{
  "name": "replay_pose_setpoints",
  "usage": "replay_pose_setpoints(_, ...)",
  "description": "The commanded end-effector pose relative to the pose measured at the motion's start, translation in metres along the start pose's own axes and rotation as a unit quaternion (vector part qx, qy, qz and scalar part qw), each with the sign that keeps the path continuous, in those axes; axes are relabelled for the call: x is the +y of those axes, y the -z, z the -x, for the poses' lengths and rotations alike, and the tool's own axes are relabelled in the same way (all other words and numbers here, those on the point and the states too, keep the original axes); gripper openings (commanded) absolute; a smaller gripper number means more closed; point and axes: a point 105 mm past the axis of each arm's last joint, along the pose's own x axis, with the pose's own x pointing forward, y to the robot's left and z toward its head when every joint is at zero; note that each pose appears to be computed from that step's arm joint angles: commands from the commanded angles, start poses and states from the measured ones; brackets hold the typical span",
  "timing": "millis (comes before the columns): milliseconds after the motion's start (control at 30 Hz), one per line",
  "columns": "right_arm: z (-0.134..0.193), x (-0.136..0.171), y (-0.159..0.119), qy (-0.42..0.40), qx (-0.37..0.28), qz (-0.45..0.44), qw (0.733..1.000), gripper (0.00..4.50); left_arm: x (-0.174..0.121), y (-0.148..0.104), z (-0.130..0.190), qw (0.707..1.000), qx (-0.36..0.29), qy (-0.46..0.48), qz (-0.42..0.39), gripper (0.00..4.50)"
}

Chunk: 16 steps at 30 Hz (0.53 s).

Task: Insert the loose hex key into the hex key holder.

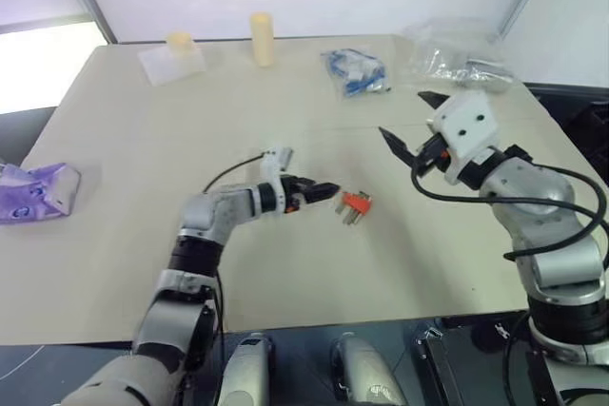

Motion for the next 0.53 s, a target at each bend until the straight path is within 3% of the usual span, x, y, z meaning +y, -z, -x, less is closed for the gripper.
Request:
replay_pose_setpoints(33,0.003,0.001,-0.008,-0.035,-0.009,0.018,0.999,3.93,-0.007,-0.025,0.019,0.994,-0.029,0.015,-0.102,4.45)
replay_pose_setpoints(200,0.017,0.007,0.01,-0.117,0.04,0.041,0.991,3.93,-0.018,-0.06,0.044,0.984,-0.076,0.034,-0.157,4.45)
replay_pose_setpoints(367,0.042,0.011,0.029,-0.21,0.104,0.07,0.97,3.93,-0.03,-0.064,0.07,0.971,-0.047,0.058,-0.228,4.45)
replay_pose_setpoints(533,0.065,0.005,0.032,-0.271,0.147,0.086,0.947,3.93,-0.053,-0.062,0.098,0.96,-0.02,0.112,-0.256,4.45)
